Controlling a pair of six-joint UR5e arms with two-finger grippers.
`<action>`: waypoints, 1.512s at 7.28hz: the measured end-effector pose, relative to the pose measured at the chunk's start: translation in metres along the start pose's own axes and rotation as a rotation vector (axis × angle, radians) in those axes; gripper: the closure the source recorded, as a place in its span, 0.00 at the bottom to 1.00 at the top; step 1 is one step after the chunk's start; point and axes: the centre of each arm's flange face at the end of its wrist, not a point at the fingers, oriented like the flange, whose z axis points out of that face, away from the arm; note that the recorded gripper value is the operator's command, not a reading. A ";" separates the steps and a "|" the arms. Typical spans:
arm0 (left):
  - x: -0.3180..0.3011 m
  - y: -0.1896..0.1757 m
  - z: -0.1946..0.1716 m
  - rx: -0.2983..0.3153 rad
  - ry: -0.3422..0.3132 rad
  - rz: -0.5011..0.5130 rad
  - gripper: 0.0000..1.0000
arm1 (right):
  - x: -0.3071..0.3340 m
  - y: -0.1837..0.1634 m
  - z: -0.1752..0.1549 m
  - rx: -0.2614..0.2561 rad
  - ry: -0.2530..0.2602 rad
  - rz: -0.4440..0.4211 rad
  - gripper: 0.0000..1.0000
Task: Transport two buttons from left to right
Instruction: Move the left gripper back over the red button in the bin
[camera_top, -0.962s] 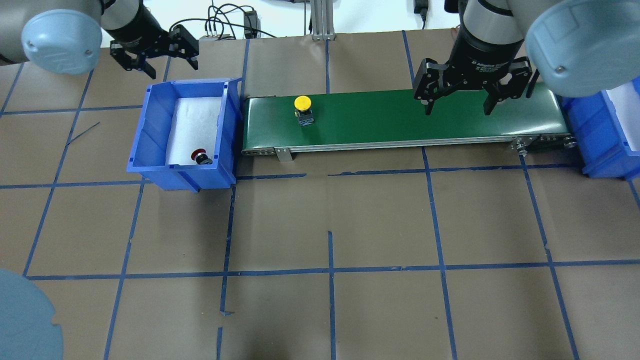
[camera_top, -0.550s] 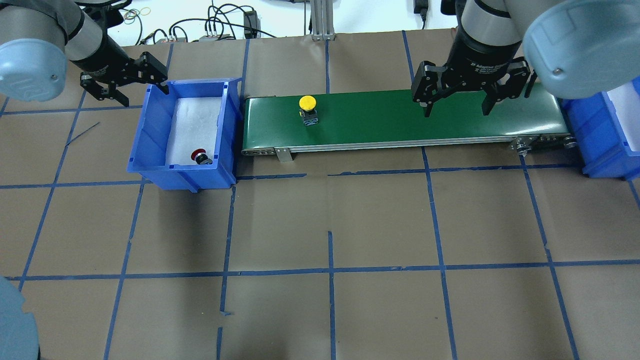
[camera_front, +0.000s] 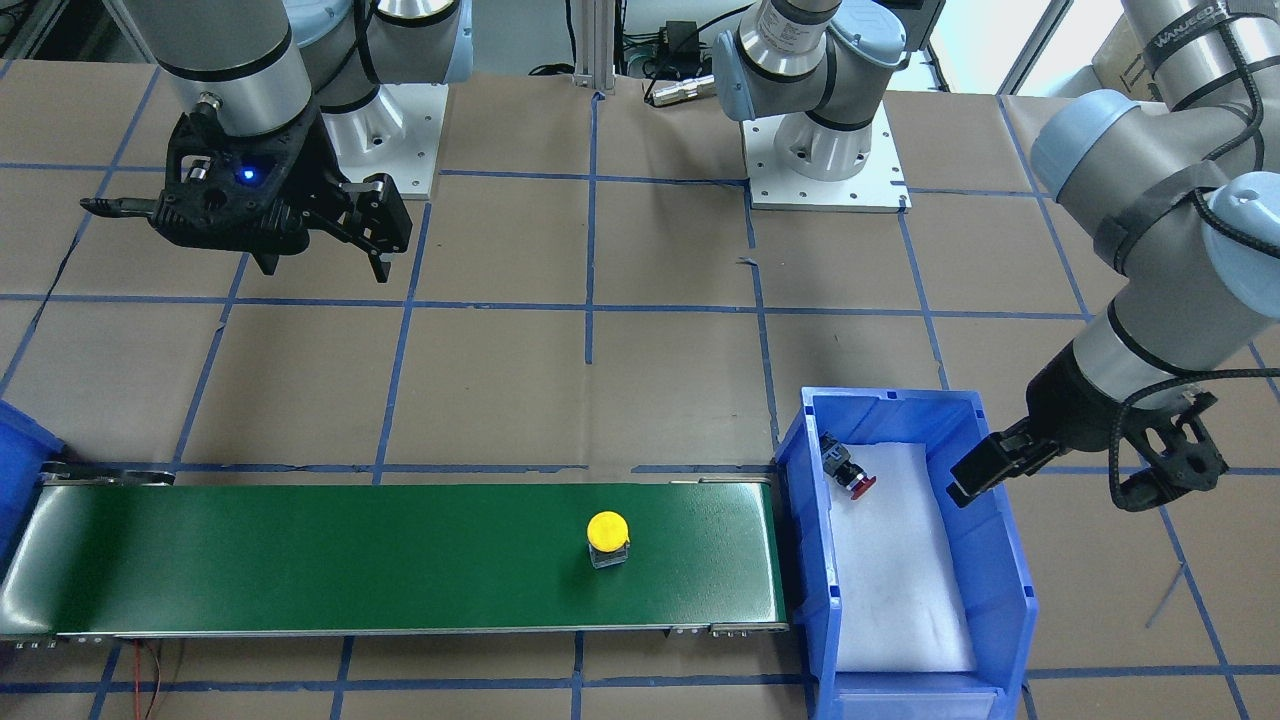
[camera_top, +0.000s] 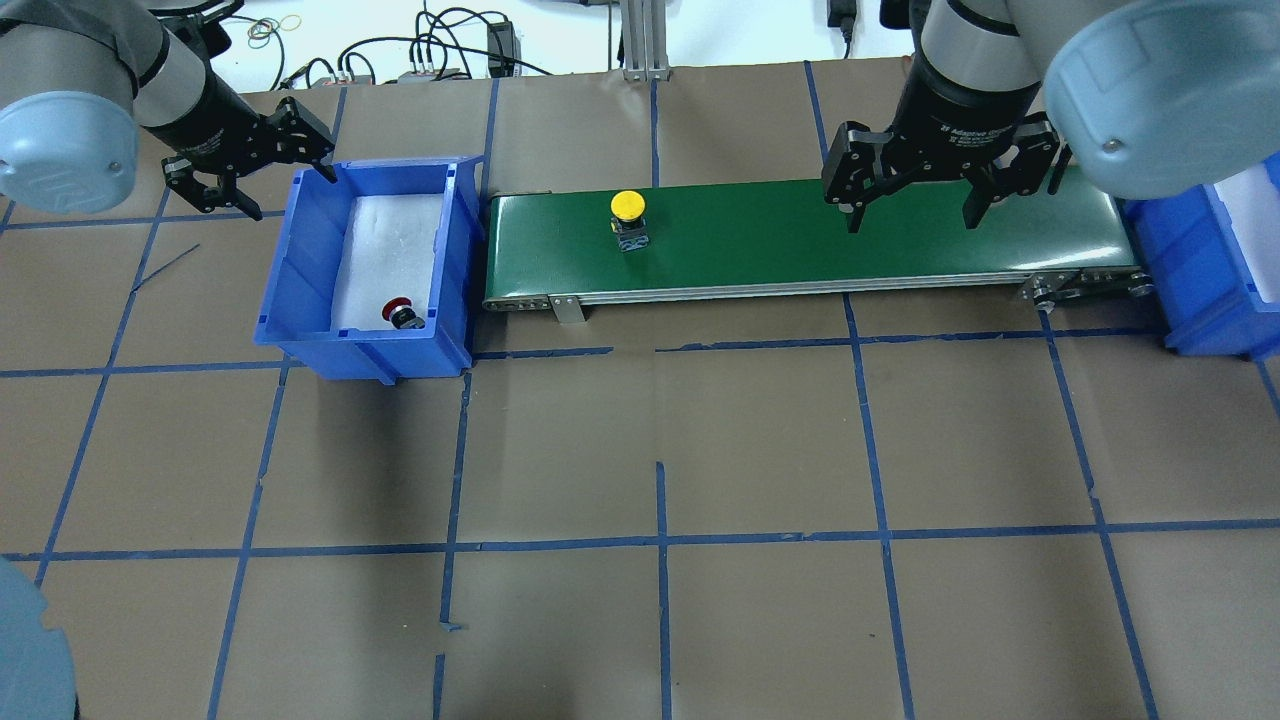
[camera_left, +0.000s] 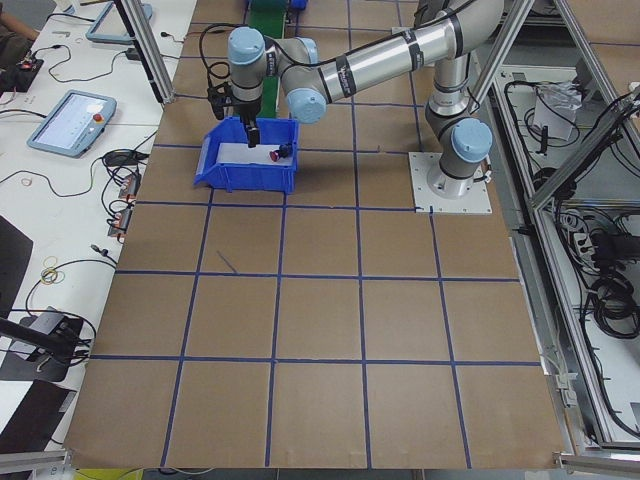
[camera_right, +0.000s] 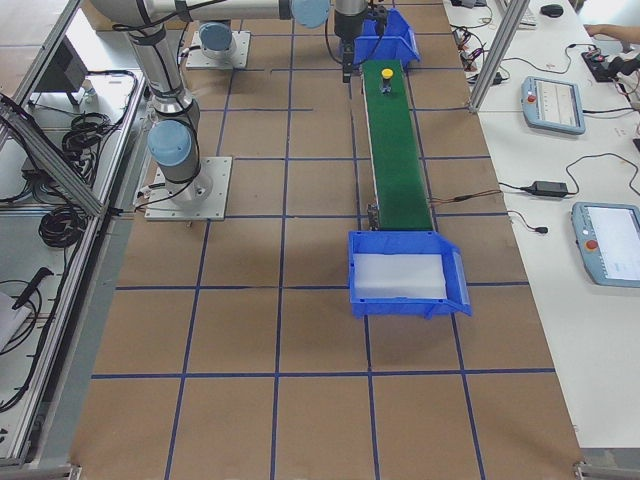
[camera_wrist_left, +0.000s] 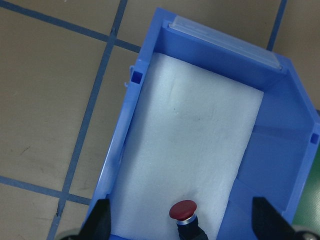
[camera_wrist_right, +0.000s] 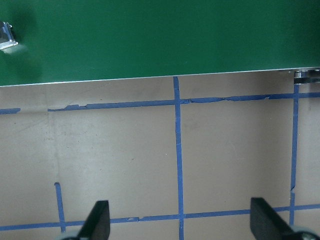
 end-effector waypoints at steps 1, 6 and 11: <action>0.003 0.007 0.008 -0.012 -0.010 -0.077 0.19 | 0.000 0.000 0.000 0.000 0.000 0.001 0.00; 0.010 0.043 0.055 -0.073 -0.098 -0.200 0.32 | 0.001 0.000 0.001 -0.003 0.000 0.004 0.00; 0.016 0.058 0.095 -0.141 -0.131 -0.277 0.32 | 0.000 0.000 0.001 -0.003 0.000 0.011 0.00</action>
